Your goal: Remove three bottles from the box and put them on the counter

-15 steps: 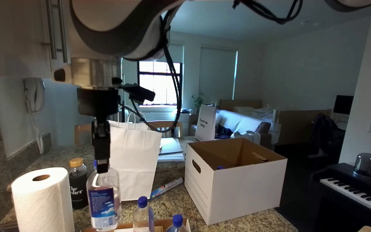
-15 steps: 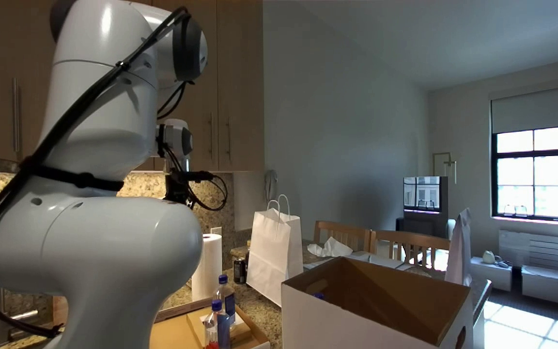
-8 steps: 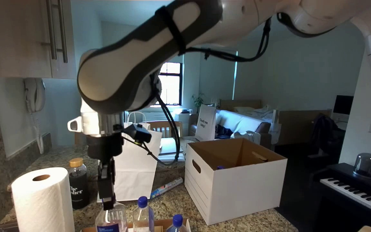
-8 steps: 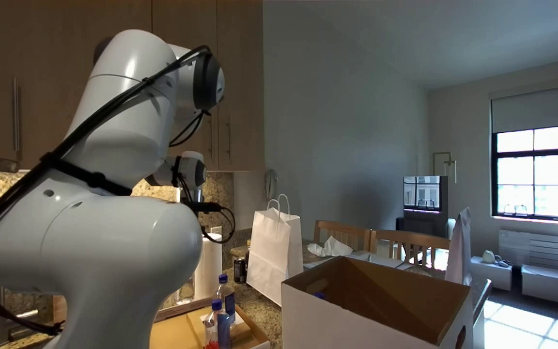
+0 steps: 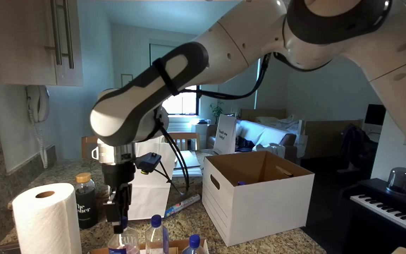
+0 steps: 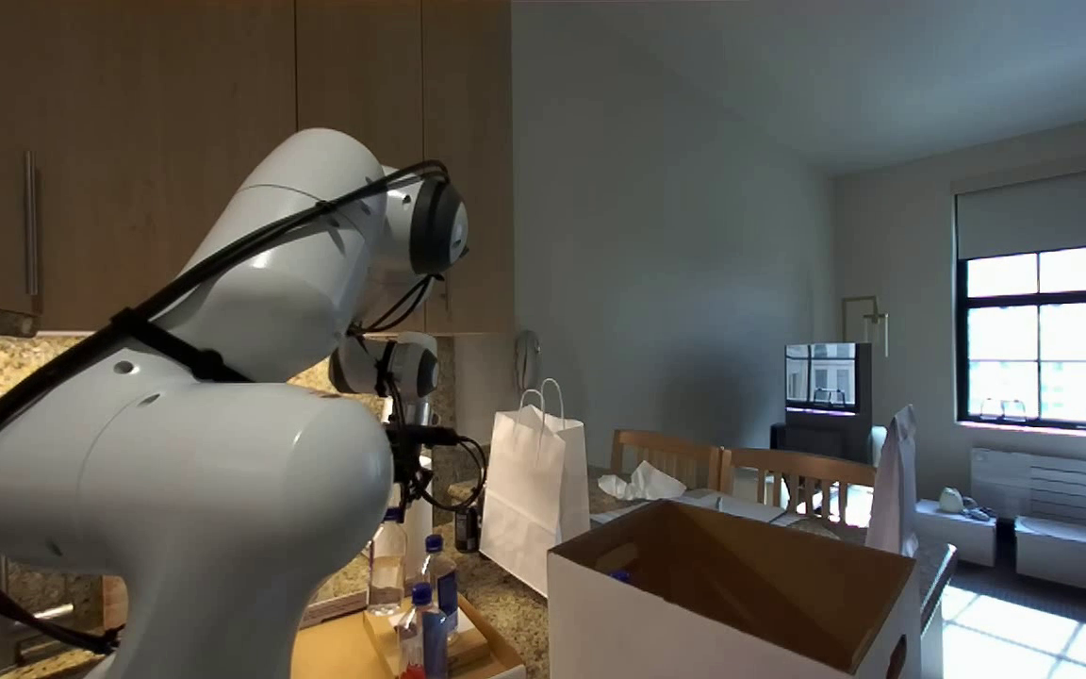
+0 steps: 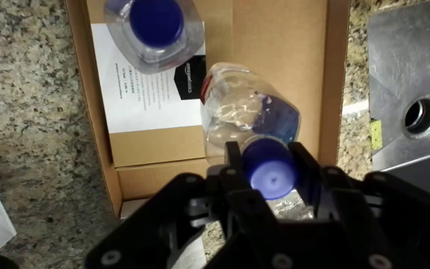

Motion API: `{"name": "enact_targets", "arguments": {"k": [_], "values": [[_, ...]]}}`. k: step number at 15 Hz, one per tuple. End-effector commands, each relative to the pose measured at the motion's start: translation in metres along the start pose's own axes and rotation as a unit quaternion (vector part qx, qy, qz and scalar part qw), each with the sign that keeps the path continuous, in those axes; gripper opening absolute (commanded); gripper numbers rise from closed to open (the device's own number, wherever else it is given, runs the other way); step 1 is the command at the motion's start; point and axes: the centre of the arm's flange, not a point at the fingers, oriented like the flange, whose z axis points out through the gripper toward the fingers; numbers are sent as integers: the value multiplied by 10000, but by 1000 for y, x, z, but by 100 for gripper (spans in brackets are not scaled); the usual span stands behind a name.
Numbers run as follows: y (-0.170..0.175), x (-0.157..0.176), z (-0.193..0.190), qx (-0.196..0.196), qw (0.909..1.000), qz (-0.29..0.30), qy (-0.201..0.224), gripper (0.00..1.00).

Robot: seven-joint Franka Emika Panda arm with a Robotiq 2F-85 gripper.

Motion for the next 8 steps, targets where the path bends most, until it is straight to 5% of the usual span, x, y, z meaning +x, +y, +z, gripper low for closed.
{"name": "enact_targets", "arguments": {"k": [1,8], "values": [[12,26,-18,-101,9982,490,330,11],[45,45,-1,-253,9919,1214,260,11]]}}
